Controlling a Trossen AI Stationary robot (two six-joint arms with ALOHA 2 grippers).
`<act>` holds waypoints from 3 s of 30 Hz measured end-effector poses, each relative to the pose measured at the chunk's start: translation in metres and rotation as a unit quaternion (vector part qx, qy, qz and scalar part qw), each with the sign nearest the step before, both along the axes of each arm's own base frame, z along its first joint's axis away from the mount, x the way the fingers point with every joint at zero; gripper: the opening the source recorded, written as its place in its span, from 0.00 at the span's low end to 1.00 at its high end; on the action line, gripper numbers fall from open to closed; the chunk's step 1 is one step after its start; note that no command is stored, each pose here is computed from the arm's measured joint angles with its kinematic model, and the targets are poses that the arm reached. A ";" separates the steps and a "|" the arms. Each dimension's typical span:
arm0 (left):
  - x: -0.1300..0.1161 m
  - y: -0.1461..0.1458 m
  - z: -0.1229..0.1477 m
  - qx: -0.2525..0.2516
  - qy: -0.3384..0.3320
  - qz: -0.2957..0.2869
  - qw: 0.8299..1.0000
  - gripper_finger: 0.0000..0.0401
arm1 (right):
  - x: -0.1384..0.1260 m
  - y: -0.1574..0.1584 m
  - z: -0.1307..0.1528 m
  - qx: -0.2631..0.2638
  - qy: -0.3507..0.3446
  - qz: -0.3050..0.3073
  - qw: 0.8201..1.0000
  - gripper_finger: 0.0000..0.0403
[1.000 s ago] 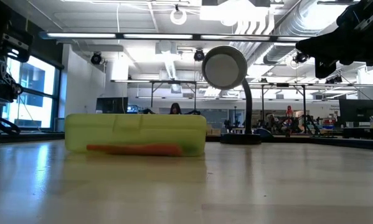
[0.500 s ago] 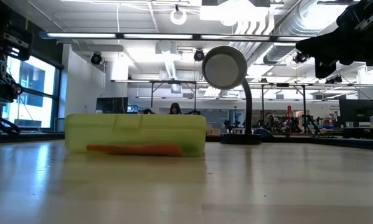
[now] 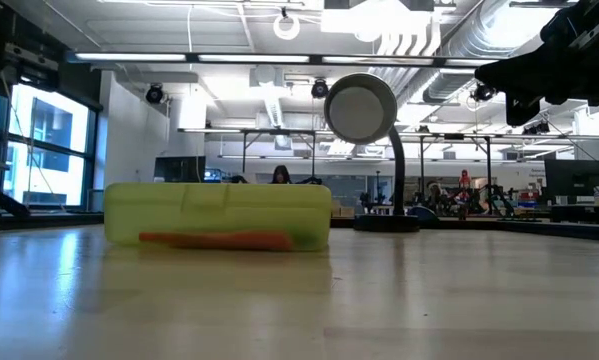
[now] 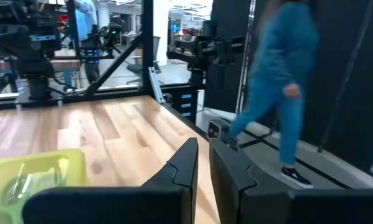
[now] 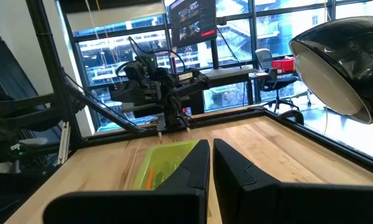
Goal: Pick & place school supplies into a supply box
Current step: Return to Home Position
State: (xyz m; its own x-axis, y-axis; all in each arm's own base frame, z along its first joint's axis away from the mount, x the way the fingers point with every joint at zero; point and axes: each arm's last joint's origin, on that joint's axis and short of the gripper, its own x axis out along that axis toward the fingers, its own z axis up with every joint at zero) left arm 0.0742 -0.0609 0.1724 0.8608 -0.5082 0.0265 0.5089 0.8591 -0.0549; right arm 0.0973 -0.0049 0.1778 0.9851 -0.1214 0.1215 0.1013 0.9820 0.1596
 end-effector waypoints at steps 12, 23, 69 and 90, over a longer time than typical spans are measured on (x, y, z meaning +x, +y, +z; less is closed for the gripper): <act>0.006 0.008 -0.001 0.020 -0.006 0.025 0.999 0.18 | 0.000 0.000 0.000 0.000 0.000 0.000 1.000 0.00; 0.007 0.009 -0.001 0.020 -0.006 0.033 0.999 0.18 | 0.000 0.000 0.000 0.000 0.000 0.000 1.000 0.00; 0.007 0.009 -0.001 0.020 -0.006 0.035 0.999 0.18 | 0.000 0.000 0.000 0.000 0.000 0.000 1.000 0.00; 0.007 0.009 -0.001 0.020 -0.006 0.034 0.999 0.18 | 0.000 0.000 0.000 0.000 0.000 0.000 1.000 0.00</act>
